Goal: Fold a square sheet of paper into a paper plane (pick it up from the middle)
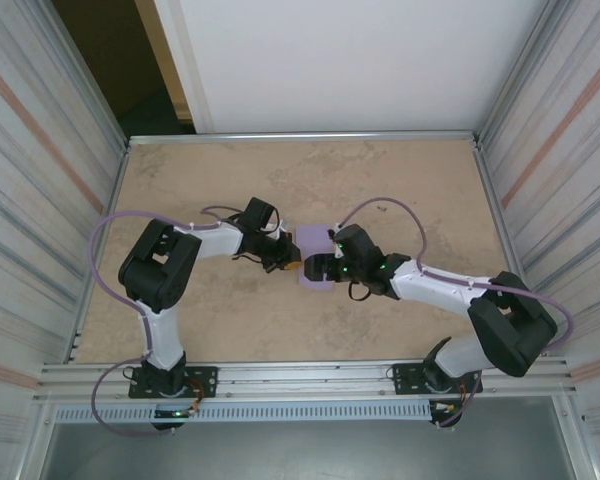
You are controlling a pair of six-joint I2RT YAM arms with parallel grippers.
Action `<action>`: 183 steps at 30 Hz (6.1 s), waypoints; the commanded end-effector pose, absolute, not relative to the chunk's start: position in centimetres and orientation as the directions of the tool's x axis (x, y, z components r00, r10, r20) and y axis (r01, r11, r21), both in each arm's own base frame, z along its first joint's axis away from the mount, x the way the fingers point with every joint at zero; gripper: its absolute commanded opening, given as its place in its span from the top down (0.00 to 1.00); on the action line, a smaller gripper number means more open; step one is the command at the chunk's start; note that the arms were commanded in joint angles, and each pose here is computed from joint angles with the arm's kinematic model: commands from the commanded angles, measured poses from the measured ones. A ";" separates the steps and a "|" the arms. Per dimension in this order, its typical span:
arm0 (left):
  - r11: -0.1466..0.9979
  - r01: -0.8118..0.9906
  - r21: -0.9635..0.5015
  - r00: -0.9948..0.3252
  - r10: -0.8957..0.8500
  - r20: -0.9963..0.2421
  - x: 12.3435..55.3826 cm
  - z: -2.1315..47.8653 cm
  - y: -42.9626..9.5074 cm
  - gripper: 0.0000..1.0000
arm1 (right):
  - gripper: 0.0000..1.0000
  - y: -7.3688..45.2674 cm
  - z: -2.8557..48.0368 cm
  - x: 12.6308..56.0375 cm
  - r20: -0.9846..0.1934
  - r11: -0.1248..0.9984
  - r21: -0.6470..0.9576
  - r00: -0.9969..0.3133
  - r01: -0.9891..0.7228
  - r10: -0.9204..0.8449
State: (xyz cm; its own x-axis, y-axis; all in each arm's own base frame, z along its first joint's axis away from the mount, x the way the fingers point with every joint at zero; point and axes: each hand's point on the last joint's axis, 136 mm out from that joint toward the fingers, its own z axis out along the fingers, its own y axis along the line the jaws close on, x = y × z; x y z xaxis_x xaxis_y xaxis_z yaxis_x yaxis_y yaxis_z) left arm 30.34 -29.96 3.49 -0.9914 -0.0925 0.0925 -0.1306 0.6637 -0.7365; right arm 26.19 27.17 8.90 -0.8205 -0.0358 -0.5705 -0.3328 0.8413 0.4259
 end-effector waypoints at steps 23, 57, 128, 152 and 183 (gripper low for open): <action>0.633 -0.208 -0.746 -0.978 -0.127 0.164 30.8 6.5 -30.2 0.97 | 0.37 28.8 5.2 26.2 -0.709 0.673 -0.217 -0.361 -0.707 -0.607; 0.630 -0.212 -0.747 -0.967 -0.245 0.068 33.1 7.7 -24.1 0.67 | 0.98 29.2 7.5 24.0 -0.750 0.649 0.098 -0.484 -0.755 -0.450; 0.841 -0.064 -0.537 -0.993 0.001 0.119 32.0 -0.6 -28.5 0.89 | 0.98 27.4 3.0 25.0 -0.575 0.829 0.351 -0.799 -0.436 -0.177; 0.840 -0.041 -0.541 -0.994 0.020 0.107 32.3 0.0 -28.7 0.89 | 0.98 27.0 2.0 25.3 -0.547 0.851 0.327 -0.817 -0.410 -0.183; 0.625 -0.054 -0.779 -0.991 -0.128 -0.035 30.6 7.9 -29.4 0.74 | 0.98 26.9 0.7 24.7 -0.478 0.863 0.335 -0.858 -0.378 -0.190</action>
